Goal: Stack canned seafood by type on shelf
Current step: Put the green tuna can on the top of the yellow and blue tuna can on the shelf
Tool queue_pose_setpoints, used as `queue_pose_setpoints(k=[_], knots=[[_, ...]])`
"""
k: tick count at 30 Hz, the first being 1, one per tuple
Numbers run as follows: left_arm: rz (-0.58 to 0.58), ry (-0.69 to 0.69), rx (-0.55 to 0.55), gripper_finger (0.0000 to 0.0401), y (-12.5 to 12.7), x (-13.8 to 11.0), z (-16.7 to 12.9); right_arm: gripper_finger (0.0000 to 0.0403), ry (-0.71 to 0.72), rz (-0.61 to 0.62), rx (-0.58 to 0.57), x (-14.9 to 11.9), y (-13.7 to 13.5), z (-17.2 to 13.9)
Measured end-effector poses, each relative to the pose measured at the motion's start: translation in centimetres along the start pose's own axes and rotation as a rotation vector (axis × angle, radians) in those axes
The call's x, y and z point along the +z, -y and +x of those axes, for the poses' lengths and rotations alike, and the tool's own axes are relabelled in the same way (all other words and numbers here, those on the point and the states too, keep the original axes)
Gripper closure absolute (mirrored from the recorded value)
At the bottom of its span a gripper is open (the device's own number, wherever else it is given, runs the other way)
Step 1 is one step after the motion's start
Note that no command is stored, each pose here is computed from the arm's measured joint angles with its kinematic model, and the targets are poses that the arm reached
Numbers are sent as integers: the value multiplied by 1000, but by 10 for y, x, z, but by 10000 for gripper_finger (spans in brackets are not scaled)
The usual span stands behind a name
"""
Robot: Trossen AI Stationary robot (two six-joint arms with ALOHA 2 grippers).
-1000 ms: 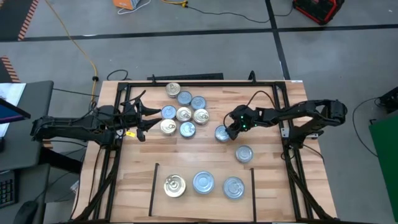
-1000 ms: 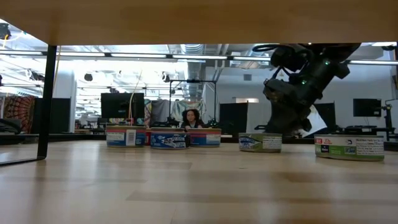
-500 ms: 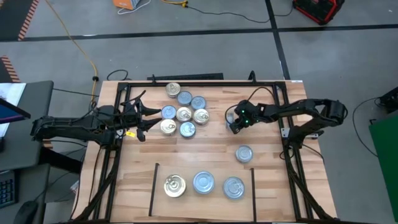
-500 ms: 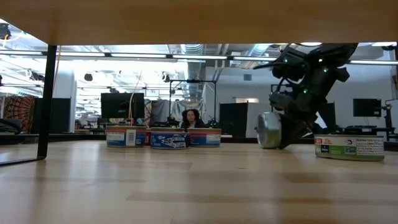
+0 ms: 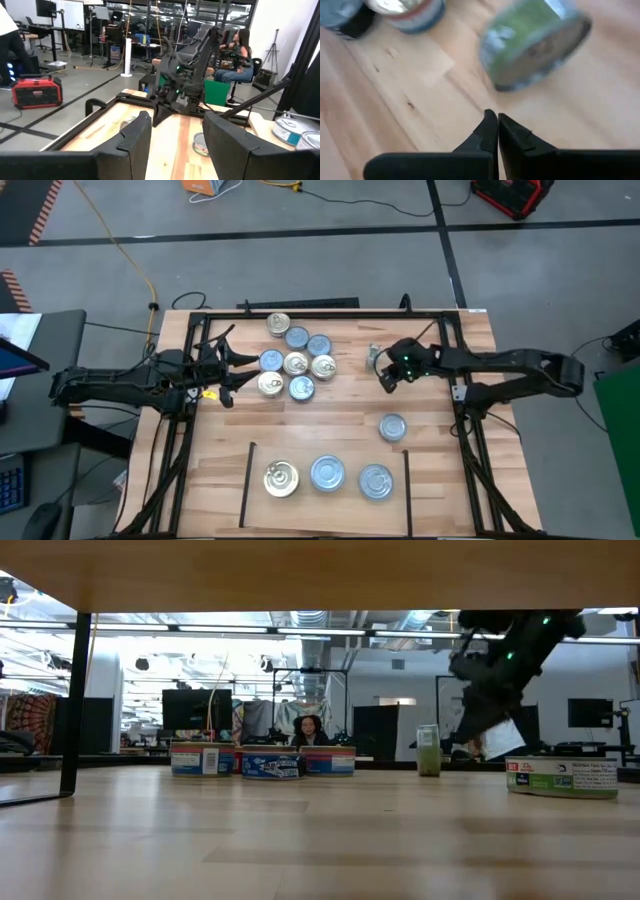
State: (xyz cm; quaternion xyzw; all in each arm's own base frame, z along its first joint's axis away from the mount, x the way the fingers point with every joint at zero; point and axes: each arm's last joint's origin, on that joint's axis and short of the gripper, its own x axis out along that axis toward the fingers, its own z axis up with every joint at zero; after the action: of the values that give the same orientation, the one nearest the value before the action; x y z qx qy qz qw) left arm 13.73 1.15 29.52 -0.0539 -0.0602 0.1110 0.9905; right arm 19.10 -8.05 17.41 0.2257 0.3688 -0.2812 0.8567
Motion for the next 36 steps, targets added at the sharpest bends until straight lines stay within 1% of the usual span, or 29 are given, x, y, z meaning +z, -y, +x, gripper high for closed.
queue_pose_setpoints(k=[2, 5, 7, 9, 12, 17, 18, 19, 20, 22, 23, 26, 28, 31, 36], knots=[[1, -2, -9, 233, 0, 0, 0, 359, 66, -87, -43, 2, -2, -11], [10, -3, -16, 233, 0, 0, 0, 355, 147, -181, -117, 4, -4, -24], [10, -2, -12, 233, 0, 0, 0, 344, 167, -256, -124, 5, -4, -30], [10, -1, -6, 233, 0, 0, 0, 323, 164, -310, -126, 5, -4, -31], [10, 4, 17, 233, 0, 0, 0, 268, 145, -372, -130, 4, -4, -26], [15, 6, 55, 233, -2, 0, 0, 149, 87, -568, -149, 8, -7, -18], [15, 5, 57, 233, -2, 0, 0, 129, 79, -581, -151, 12, -9, -18], [15, 5, 58, 233, -2, 0, 0, 110, 73, -565, -156, 18, -10, -19], [16, 6, 59, 233, -2, 0, 0, 95, 71, -515, -162, 25, -11, -20], [24, 7, 65, 233, -2, 0, 0, 73, 77, -362, -174, 42, -12, -20], [25, 8, 66, 233, -2, 0, 0, 65, 67, -303, -179, 48, -12, -20], [26, 9, 67, 233, -2, 0, 0, 56, 41, -185, -198, 57, -19, -11], [26, 7, 67, 233, -2, 0, 0, 57, 56, -111, -253, 61, -26, -3], [27, 2, 68, 233, -2, 0, 0, 64, 74, -74, -337, 66, -33, 8], [13, -25, 55, 233, -2, -3, 0, 71, 104, -18, -413, 71, -42, 21]])
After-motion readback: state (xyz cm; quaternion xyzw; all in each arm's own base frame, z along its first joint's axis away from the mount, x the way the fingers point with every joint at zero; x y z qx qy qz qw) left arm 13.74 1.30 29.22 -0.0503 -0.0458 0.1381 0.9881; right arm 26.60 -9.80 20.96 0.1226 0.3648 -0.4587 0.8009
